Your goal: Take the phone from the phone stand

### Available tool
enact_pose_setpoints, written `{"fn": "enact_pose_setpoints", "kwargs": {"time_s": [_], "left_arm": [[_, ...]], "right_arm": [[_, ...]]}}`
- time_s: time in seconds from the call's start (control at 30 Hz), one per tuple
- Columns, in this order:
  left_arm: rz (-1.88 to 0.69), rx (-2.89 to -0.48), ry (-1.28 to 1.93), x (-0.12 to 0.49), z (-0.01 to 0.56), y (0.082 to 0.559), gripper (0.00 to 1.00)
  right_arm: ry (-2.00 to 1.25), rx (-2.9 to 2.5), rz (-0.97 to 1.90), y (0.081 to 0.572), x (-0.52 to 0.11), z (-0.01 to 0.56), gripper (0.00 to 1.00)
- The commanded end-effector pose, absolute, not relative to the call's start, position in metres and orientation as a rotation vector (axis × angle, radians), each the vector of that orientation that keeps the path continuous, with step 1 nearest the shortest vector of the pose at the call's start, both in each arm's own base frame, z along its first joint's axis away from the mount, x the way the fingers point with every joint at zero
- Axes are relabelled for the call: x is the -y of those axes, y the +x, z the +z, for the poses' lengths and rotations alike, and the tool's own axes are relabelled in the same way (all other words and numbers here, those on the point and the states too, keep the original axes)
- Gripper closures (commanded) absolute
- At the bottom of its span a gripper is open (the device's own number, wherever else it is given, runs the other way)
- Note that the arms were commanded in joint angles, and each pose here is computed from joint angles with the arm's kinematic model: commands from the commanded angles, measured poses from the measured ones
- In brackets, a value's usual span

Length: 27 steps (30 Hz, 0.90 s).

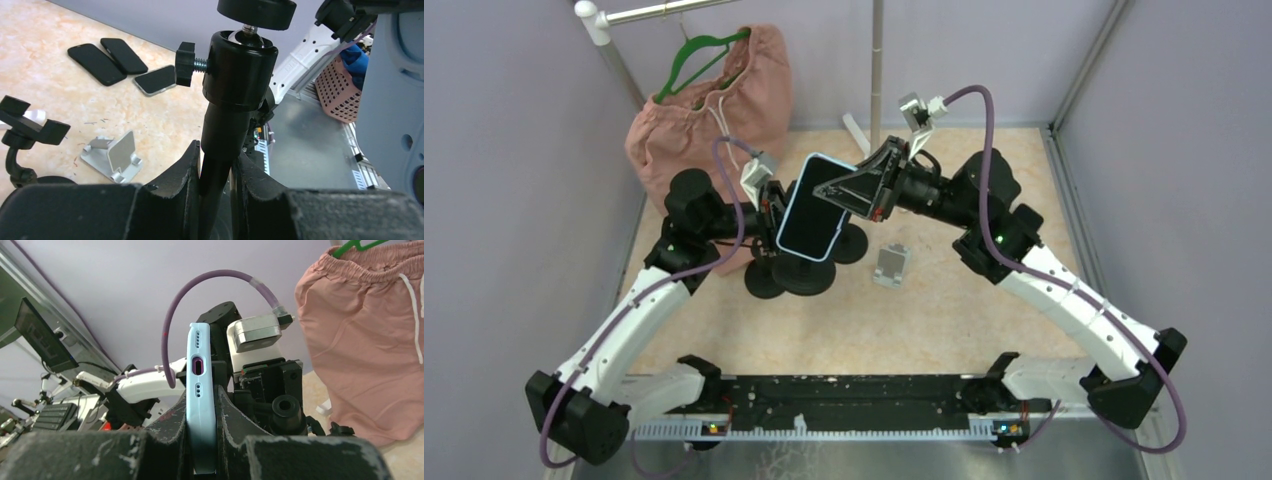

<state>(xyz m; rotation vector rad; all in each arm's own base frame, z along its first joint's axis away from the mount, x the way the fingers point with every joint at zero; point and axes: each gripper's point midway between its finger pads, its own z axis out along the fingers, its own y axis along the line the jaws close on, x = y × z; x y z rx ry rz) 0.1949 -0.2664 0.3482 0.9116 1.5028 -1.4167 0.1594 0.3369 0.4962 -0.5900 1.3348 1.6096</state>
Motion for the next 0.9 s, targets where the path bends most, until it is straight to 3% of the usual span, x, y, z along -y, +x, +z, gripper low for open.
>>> {"fn": "enact_pose_setpoints", "kwargs": {"time_s": [0.0,0.37,0.7,0.87], "left_arm": [[-1.243,-1.599,0.66,0.255,0.345,0.247,1.0],[-0.991,-1.592,0.577,0.242,0.338,0.276,1.0],[-1.322,-1.71,0.511,0.26,0.332,0.255,1.0],[-1.316,-1.763,0.419,0.252,0.32,0.264,1.0]], "right_arm": [[-0.729,-1.214,1.814,0.084,-0.313,0.54,1.0],[-0.522,-1.319,1.663,0.106,-0.291,0.536,1.0],[-0.858,-1.007,1.809,0.047,-0.283,0.562,1.0],[-0.961,-0.906,1.885,0.021,-0.27,0.578,1.0]]}}
